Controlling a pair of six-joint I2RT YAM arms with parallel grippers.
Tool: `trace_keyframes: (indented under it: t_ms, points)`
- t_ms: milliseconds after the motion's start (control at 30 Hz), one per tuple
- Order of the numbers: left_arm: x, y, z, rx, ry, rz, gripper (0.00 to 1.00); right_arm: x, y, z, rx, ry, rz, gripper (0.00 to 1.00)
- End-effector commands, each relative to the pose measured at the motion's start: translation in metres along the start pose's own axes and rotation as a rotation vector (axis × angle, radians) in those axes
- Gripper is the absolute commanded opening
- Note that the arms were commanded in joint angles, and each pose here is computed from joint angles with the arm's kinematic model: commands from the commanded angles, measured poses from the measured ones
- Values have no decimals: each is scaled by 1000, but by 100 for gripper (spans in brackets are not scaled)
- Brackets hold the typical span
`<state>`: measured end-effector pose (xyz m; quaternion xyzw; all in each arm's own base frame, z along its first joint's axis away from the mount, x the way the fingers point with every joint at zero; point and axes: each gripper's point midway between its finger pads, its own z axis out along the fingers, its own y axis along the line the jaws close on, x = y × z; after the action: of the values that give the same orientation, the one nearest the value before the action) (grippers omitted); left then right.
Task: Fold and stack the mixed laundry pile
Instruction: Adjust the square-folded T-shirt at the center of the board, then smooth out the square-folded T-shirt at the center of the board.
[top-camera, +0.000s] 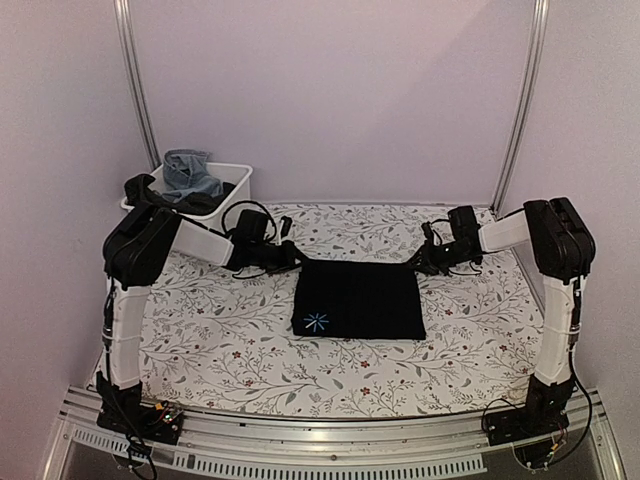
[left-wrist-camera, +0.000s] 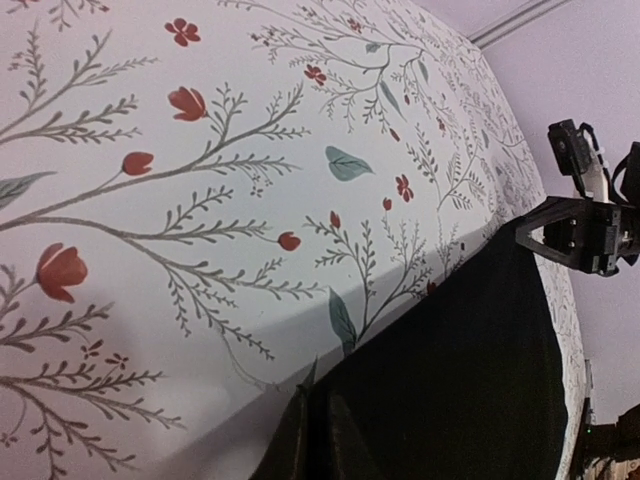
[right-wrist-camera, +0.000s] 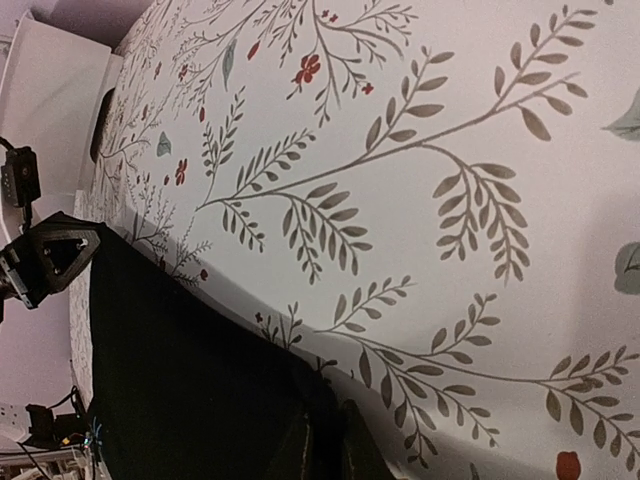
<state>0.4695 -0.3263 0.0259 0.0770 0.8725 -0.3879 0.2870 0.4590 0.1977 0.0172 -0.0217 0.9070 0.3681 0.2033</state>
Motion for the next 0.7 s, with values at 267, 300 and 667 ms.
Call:
trace_keyframes:
  t_ms: [267,300,667]
  points:
    - [-17,-57,-98,25,-129,132,83,-15,81,-78,-112,-129,-122,84]
    - [-7,-71,-100,58,-111,147,85,-4,93,-80,-146,-112,-130,87]
    - [102,-191,-78,431,99,145,92,119,199,-60,-483,94,-128,92]
